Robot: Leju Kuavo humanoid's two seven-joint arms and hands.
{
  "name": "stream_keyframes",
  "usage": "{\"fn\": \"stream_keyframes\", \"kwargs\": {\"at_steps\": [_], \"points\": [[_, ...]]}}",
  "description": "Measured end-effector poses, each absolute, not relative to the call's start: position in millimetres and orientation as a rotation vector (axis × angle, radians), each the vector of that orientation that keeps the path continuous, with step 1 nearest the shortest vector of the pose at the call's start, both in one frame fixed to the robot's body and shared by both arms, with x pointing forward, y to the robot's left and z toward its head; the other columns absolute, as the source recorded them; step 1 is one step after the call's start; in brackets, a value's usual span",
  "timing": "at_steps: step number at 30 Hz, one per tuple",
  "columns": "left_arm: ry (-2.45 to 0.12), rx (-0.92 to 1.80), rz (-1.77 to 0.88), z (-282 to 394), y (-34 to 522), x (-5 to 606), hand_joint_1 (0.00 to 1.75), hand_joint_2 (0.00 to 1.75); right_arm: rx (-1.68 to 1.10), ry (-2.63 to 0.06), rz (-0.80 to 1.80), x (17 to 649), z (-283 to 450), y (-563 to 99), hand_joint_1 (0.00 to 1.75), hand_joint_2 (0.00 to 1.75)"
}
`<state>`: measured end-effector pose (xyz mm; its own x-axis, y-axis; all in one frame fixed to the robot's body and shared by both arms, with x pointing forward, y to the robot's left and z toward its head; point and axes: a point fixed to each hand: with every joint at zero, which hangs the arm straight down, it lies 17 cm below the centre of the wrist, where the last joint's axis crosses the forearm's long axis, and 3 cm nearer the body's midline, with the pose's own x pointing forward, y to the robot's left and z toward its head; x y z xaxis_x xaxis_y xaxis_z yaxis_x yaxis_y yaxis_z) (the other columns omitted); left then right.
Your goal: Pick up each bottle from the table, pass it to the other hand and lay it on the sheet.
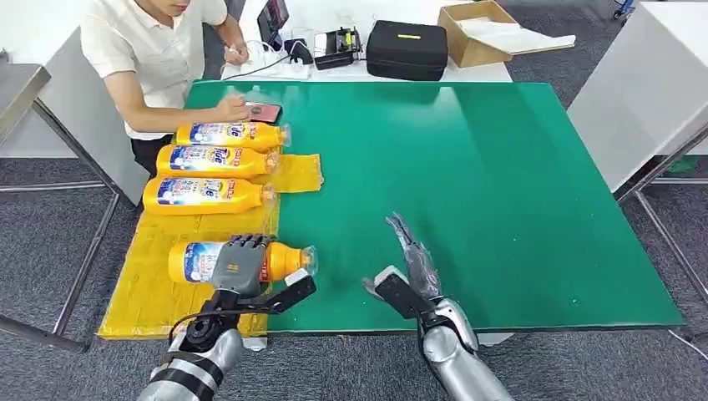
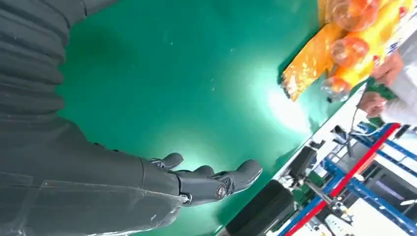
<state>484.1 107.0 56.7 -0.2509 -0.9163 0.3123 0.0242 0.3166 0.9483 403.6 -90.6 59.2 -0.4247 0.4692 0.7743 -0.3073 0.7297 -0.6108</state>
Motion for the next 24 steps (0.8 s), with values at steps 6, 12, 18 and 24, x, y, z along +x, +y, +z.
{"fn": "stream_keyframes", "kwargs": {"at_steps": [6,12,18,24], "points": [[-1.476,0.838,-1.180,46.3,118.1,499.3,0.00,1.75,-0.111,-1.827,0.863,405.2,64.3,-85.3,0.00,1.75],[-1.387,0.715,-1.264,28.3,113.9,507.1,0.00,1.75,-0.104,-1.844,0.856,407.9,69.4,-83.1,0.00,1.75],[-1.342,0.601,-1.319,19.8,107.0,509.4,0.00,1.75,-0.103,-1.848,0.851,409.5,69.5,-84.8,0.00,1.75],[-1.334,0.450,-1.346,12.4,93.5,501.4,0.00,1.75,-0.102,-1.860,0.855,414.9,72.2,-85.8,0.00,1.75]]}}
